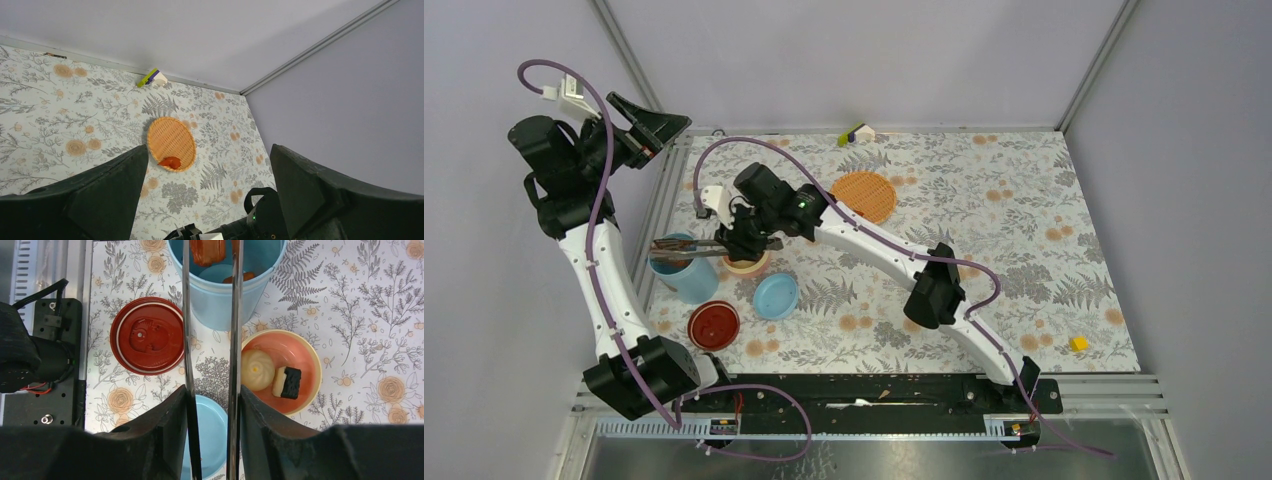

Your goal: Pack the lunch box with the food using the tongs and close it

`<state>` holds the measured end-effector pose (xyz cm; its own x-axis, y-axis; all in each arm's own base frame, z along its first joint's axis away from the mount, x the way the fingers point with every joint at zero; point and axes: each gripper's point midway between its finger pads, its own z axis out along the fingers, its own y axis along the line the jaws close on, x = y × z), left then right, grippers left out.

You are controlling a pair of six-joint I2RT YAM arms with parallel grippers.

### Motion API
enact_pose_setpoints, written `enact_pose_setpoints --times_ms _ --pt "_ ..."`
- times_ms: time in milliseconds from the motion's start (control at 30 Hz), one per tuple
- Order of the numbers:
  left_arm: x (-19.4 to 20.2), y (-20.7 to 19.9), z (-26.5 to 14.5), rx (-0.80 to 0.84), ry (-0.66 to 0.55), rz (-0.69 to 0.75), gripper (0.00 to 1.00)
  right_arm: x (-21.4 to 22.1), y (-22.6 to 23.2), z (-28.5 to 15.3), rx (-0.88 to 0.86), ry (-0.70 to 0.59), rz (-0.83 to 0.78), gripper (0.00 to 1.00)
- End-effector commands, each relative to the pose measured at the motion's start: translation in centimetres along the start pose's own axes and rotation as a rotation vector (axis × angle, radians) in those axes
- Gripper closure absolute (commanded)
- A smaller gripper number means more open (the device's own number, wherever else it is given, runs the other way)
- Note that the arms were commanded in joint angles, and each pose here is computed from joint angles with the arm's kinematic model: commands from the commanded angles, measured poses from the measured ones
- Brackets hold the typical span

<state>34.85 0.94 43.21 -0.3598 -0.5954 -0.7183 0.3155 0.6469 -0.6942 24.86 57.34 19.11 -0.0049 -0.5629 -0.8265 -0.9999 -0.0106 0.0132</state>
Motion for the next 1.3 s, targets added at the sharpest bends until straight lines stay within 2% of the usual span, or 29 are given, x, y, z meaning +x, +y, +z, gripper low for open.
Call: enact_pose_setpoints --times_ms 0,233,433,767,1267 --pt "-0.6 -1.7 -0.4 0.046 -0.019 0.061 0.01 -1.9 -0.2 0.0 0.021 -0.055 -0.062 0.54" --pt "-0.6 -1.7 -0.4 0.045 -0.02 0.06 0.01 -1.6 -0.5 -0.2 0.041 -0.042 -0.076 0.52" --pt "-0.5 -1.8 -0.4 0.048 -0.019 0.061 0.01 -3.1 -0.6 -1.4 0.062 -0.072 -0.087 0.52" --pt "-0.5 -2.2 -0.6 0.054 -0.018 0.061 0.01 -5.7 -1.0 -5.8 0.056 -0.146 -0.015 0.52" --pt "-0.6 -2.2 -0.6 0.05 -0.023 0.063 0.01 -2.0 -5.5 -12.3 0.124 -0.108 0.105 0.52"
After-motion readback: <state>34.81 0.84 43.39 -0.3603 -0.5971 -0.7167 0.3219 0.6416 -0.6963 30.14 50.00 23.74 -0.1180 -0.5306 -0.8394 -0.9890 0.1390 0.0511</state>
